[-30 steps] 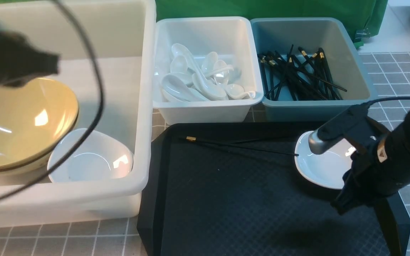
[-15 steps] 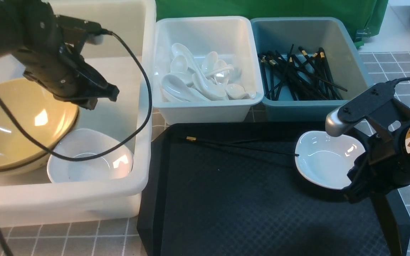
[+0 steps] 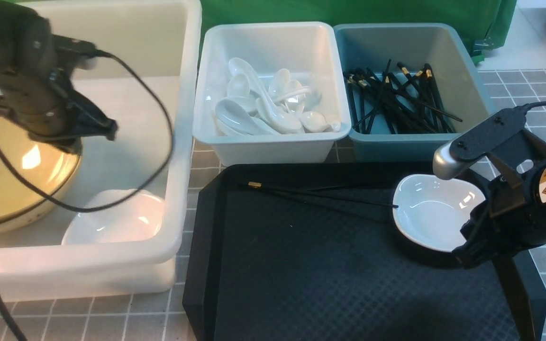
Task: On grey table put chopsticks spoon bowls plates into blue grey white boxes.
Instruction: 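Reach for and grasp the small white dish on the black tray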
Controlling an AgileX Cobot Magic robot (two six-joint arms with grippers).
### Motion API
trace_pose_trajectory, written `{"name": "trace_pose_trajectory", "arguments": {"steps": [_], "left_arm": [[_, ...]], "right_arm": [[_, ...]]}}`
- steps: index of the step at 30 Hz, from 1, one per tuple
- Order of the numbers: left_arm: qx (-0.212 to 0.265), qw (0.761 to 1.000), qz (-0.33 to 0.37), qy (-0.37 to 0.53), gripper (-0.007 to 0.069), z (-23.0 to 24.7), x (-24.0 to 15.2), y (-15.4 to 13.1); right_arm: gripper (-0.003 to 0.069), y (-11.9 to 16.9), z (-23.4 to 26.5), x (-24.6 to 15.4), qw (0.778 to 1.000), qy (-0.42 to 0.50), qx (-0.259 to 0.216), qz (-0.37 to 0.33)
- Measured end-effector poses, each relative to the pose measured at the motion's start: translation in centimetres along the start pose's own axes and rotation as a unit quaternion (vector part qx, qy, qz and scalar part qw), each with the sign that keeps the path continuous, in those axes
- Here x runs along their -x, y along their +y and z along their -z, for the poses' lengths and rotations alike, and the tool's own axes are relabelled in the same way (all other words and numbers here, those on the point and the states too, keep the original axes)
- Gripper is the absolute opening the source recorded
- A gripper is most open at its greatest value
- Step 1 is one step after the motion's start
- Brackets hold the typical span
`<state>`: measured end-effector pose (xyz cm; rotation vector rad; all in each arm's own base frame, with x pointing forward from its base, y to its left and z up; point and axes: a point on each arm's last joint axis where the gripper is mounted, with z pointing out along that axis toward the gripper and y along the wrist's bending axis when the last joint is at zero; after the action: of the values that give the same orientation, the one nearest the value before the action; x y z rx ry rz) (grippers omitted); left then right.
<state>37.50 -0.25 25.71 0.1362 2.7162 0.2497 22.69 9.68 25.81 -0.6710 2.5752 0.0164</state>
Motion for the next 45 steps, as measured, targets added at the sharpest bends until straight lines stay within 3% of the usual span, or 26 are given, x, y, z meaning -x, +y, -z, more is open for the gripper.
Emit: {"name": "trace_pose_trajectory", "arguments": {"steps": [5, 10, 13, 18, 26, 34, 39, 42, 43, 44, 45], "left_arm": [[-0.035, 0.998, -0.004, -0.05, -0.0008, 4.1, 0.1, -1.2], [-0.096, 0.983, -0.038, -0.149, -0.0008, 13.1, -1.3, -4.1], [-0.133, 0.968, -0.068, -0.203, -0.0008, 17.9, -3.6, -5.7], [-0.167, 0.949, -0.096, -0.249, -0.0008, 21.3, -8.8, -6.2], [-0.169, 0.959, -0.078, -0.213, -0.0008, 17.9, -17.4, -5.3], [-0.168, 0.966, -0.07, -0.182, -0.0008, 13.0, -22.0, -5.7], [-0.167, 0.967, -0.073, -0.176, -0.0008, 11.2, -23.0, -6.0], [-0.169, 0.966, -0.072, -0.183, -0.0008, 10.7, -23.2, -6.1], [-0.172, 0.965, -0.069, -0.188, -0.0008, 10.6, -23.2, -6.2], [-0.173, 0.964, -0.068, -0.193, -0.0008, 10.6, -23.1, -6.2], [-0.173, 0.964, -0.068, -0.192, -0.0008, 10.6, -23.1, -6.2]], "right_arm": [[0.0118, -0.1, 0.0, 0.0, 1.0, -0.003, -0.001, -0.002], [0.0161, -1.3, -1.3, 0.5, 1.0, -0.015, -0.011, -0.025], [0.0167, -2.0, -3.1, 1.0, 0.999, -0.022, -0.015, -0.031], [0.0139, -2.2, -6.7, 2.0, 1.0, -0.014, -0.012, -0.017], [0.0035, -0.6, -10.5, 2.3, 0.999, 0.036, 0.012, -0.016], [0.0038, 3.4, -8.9, 3.7, 0.995, 0.071, 0.063, -0.005], [0.0126, 1.3, -6.5, 4.5, 0.998, 0.056, 0.039, -0.009], [0.0221, -0.8, -6.2, 4.5, 0.999, 0.047, 0.016, -0.022], [0.0309, -2.3, -6.5, 4.4, 0.998, 0.045, 0.002, -0.037], [0.0347, -2.9, -6.8, 4.4, 0.998, 0.045, -0.002, -0.044], [0.0357, -3.0, -6.8, 4.4, 0.998, 0.044, -0.003, -0.046]]}}
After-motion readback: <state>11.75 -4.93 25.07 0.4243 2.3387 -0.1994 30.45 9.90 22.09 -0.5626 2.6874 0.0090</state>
